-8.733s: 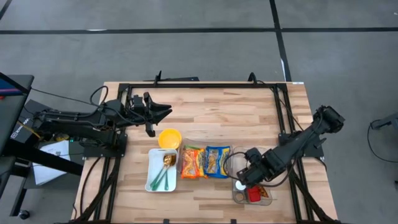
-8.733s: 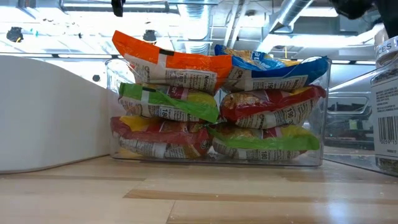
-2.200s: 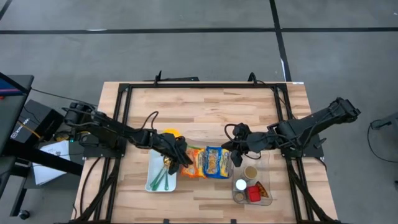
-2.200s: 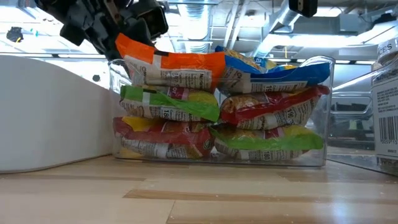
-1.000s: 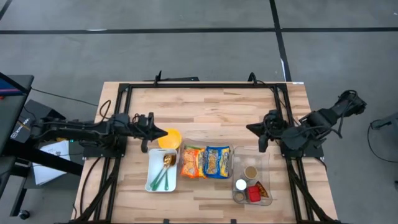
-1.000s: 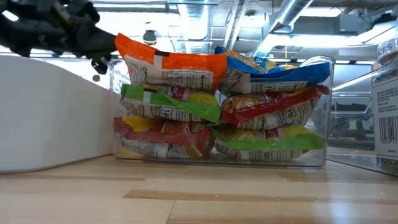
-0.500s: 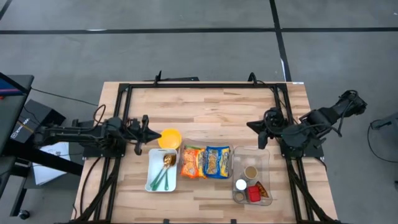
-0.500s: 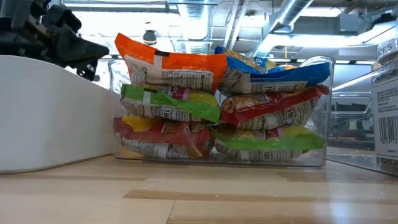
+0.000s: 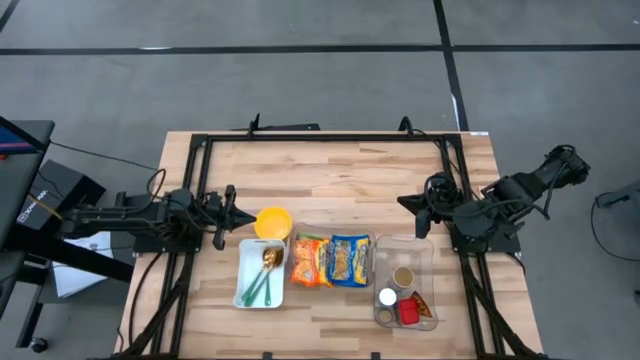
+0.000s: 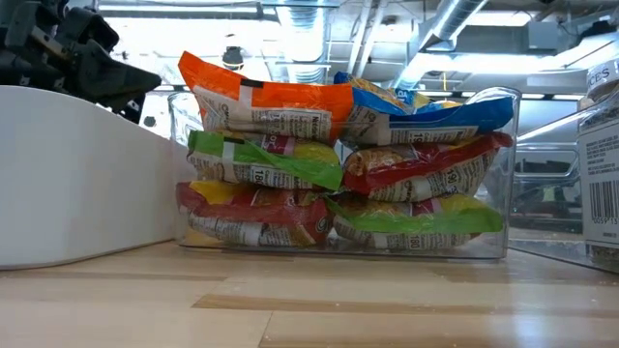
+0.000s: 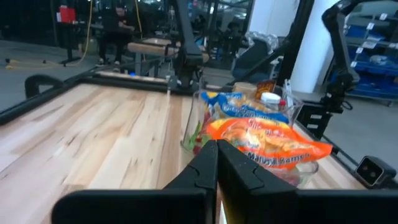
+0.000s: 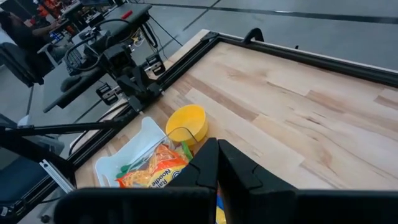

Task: Pick & Place Food Item
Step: Return to Home Position

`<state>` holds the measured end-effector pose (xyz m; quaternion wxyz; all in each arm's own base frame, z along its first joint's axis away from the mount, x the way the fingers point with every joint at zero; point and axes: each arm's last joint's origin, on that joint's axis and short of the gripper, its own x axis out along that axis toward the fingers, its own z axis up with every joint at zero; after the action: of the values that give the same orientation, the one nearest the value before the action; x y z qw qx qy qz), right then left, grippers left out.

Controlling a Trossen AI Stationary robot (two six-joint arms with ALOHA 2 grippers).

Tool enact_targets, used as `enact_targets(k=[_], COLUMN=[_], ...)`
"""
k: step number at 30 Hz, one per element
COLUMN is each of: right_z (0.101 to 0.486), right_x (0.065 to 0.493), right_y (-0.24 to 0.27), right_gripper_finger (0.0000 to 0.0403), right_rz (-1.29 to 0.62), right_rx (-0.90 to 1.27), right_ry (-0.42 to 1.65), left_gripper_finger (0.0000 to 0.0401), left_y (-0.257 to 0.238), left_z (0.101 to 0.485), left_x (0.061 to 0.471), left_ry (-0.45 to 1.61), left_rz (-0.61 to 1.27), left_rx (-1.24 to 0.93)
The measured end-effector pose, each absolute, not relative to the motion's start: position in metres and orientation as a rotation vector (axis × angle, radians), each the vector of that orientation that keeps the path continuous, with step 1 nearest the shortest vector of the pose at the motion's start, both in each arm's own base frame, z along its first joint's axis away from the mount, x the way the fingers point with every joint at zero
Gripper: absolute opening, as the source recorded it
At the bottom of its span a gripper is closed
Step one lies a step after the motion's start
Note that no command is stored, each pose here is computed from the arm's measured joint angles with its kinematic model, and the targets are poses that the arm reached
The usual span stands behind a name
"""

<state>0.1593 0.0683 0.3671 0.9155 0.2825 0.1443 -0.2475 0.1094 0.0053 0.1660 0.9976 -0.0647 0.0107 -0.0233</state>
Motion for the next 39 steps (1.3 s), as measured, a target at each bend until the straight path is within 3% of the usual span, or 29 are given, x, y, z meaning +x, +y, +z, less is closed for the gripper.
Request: enact_targets(k=[18,23,34,39], right_z=[0.365,0.365,0.373,0.378], right_x=[0.159,0.159,0.169,0.17], right_y=[0.069,0.069,0.062,0.051], right_gripper_finger=[0.0,0.0,0.0,0.0], right_rz=[-0.495,-0.474,-0.364,-0.229], right_rx=[0.606,0.596,0.333,0.206], right_ry=[0.328,0.347,0.364,0.404], left_gripper_finger=[0.0,0.0,0.0,0.0], left_y=[-0.001,-0.001,-0.001,-0.001], left_z=[0.167,0.164,0.162,0.16], left_x=[0.099,0.1,0.105,0.107], left_ry=[-0.007,0.022,0.056,0.08], left_rz=[-0.037,-0.035,-0.037,-0.033], left_rx=[-0.111,-0.219,-0.216,-0.216])
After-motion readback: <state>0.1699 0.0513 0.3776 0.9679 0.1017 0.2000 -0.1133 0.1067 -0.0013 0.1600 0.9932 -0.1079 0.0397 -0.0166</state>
